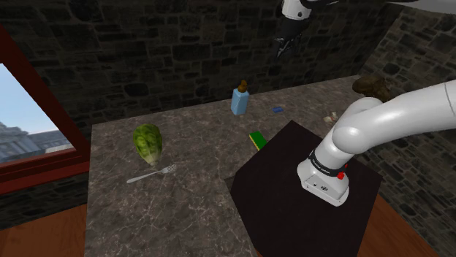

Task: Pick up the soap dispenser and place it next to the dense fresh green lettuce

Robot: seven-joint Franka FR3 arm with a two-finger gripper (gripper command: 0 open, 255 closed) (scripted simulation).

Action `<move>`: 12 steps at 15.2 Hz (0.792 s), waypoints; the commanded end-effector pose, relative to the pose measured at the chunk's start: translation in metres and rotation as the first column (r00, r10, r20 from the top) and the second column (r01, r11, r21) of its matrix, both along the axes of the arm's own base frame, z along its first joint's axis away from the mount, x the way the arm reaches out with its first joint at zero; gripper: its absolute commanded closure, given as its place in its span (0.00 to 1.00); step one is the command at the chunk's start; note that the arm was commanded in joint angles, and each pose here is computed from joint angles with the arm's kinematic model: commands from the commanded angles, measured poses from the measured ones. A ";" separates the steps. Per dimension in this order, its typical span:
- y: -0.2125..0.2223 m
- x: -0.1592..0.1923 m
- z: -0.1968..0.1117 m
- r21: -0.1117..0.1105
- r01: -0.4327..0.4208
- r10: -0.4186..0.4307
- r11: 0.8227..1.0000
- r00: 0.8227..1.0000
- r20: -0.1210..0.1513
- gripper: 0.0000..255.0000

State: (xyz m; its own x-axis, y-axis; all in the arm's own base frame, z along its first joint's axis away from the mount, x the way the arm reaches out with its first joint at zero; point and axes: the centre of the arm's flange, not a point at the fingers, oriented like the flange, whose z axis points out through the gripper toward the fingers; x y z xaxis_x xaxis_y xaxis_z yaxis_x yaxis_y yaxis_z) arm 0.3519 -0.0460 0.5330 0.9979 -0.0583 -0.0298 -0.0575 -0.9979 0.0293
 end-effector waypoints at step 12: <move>-0.071 0.103 -0.112 -0.002 -0.008 0.008 1.000 1.000 0.028 0.00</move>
